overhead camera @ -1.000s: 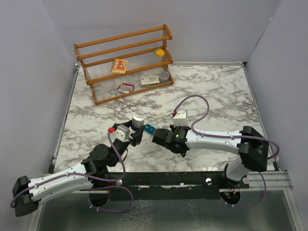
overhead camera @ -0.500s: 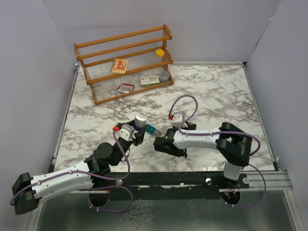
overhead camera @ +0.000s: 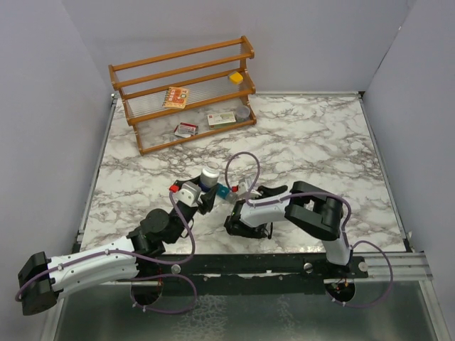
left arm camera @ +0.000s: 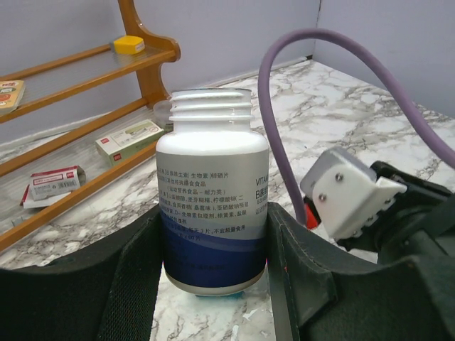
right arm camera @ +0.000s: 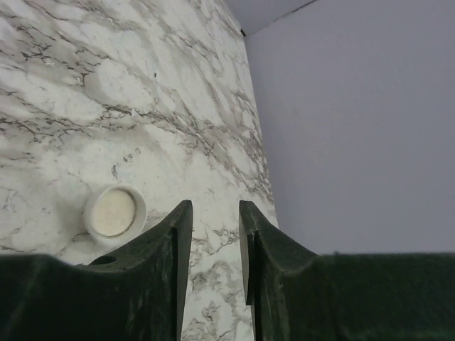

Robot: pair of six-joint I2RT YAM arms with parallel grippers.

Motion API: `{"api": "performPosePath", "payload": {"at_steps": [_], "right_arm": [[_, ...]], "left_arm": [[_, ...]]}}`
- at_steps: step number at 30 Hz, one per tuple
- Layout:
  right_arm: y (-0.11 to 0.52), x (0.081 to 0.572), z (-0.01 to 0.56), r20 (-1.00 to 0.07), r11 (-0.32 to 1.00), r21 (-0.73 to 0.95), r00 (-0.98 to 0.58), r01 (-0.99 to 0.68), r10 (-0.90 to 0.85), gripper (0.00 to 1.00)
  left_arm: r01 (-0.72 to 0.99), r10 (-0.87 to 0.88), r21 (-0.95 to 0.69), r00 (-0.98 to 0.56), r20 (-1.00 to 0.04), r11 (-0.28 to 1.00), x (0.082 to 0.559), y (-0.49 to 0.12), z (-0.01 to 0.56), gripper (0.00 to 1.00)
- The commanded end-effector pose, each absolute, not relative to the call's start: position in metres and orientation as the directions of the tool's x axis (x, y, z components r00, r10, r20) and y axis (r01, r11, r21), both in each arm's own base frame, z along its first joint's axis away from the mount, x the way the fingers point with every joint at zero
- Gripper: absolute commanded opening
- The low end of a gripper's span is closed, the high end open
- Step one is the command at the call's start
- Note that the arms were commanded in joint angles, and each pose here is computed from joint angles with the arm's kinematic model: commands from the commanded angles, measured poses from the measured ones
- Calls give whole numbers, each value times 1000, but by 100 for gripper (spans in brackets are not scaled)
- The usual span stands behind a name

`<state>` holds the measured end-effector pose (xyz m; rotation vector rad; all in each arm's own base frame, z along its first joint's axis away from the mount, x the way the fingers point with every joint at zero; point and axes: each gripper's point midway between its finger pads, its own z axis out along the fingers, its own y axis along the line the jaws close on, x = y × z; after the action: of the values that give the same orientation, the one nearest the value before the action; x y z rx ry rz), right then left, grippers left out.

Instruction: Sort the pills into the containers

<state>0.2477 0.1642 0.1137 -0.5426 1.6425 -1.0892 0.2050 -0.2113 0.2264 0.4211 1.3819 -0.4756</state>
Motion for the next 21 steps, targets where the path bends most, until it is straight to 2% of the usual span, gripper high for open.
{"api": "performPosePath", "payload": {"at_steps": [1,8,14,21], "right_arm": [[181,240,109,-486,468,-873,-301,135,-820,33],[202,220,89,-483,481,-873,-271,77,-833,34],[188,211,93,-620,631,-770,-355,99,-700,37],[169,216,128,-716,739,-657,-427,145,-553,44]], "left_arm": [[532,-155,-44,165,-974,845,206,-206,257,4],[526,-154,-45,164,-974,849,207,-206,257,4],[533,-166,-54,165,-972,845,206,-206,259,4],[538,-162,-52,159,-974,841,206,-208,258,5]]}}
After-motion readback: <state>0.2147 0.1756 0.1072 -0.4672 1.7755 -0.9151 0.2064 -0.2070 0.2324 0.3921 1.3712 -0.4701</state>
